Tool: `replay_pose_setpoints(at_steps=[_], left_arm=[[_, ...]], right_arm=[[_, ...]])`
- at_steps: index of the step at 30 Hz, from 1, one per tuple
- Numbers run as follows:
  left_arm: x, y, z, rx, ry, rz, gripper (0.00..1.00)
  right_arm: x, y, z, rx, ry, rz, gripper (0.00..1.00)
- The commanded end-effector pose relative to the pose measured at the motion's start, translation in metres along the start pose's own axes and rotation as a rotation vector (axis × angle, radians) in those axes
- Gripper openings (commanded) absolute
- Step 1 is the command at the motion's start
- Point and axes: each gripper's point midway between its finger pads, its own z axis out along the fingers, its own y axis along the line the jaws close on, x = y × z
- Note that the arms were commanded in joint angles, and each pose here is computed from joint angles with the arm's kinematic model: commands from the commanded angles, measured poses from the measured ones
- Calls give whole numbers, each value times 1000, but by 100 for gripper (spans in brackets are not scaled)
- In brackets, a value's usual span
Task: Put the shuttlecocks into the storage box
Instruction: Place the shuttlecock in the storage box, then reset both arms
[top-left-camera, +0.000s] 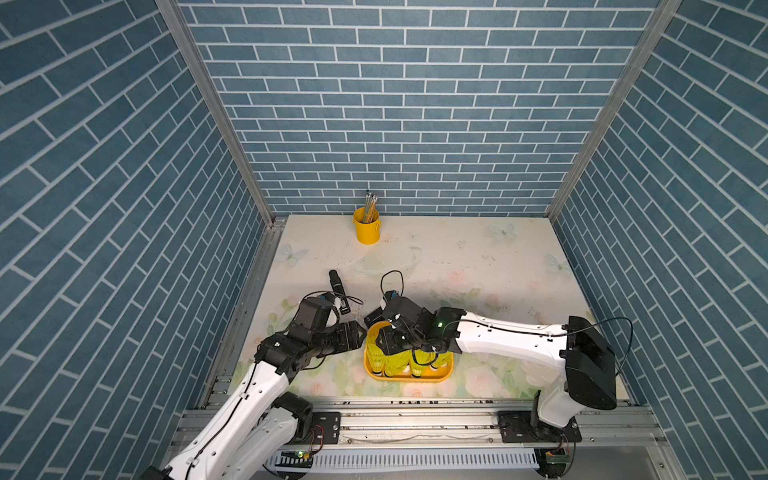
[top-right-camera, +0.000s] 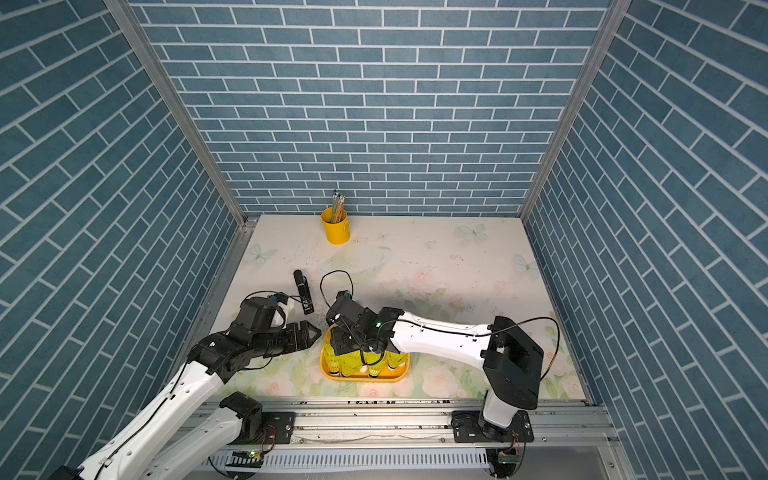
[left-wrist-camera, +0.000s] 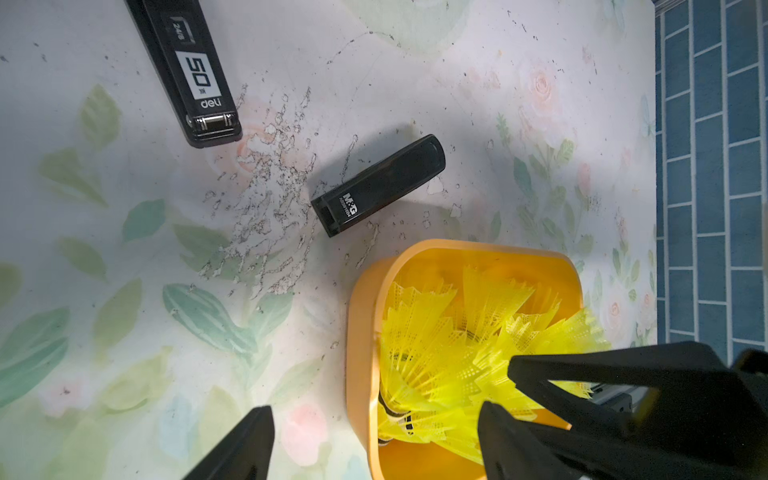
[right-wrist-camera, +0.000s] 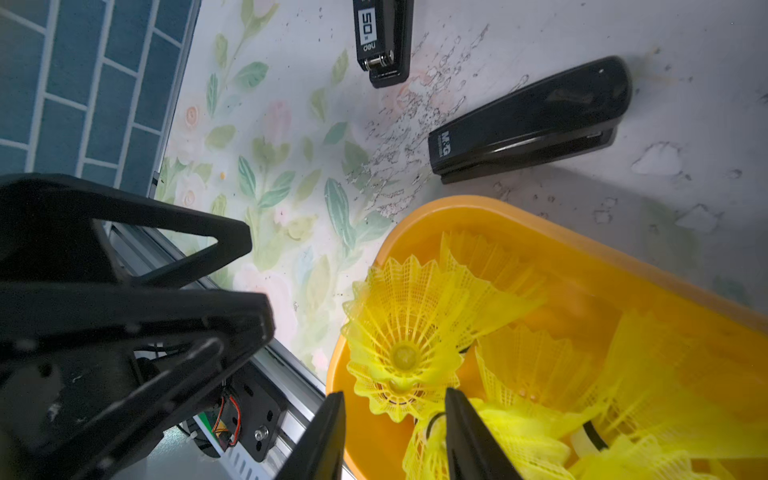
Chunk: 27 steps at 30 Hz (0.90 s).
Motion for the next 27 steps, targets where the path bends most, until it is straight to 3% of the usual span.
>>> replay_pose_setpoints(at_steps=[1, 13, 14, 16, 17, 18, 19, 24, 27], left_arm=[[-9, -7, -3, 16, -23, 13, 83], [-23, -14, 2, 14, -35, 28, 83], [-27, -15, 2, 6, -39, 29, 84], [-36, -17, 0, -7, -62, 26, 89], [-42, -18, -1, -13, -78, 21, 91], [-48, -21, -2, -13, -98, 21, 98], [-53, -22, -2, -17, -111, 18, 100], [-89, -21, -8, -89, -219, 7, 100], [-119, -15, -18, -159, -340, 0, 99]], right_arm=[[-22, -8, -22, 36, -67, -24, 44], [-67, -59, -56, 106, -186, 18, 51], [-73, -71, -62, 132, -210, 27, 58], [-85, -97, -77, 186, -256, 50, 91], [-93, -113, -86, 214, -290, 58, 100], [-98, -129, -96, 245, -324, 65, 100], [-103, -143, -105, 269, -357, 70, 100], [-126, -216, -162, 416, -554, 91, 100], [-132, -255, -199, 562, -677, 116, 100]])
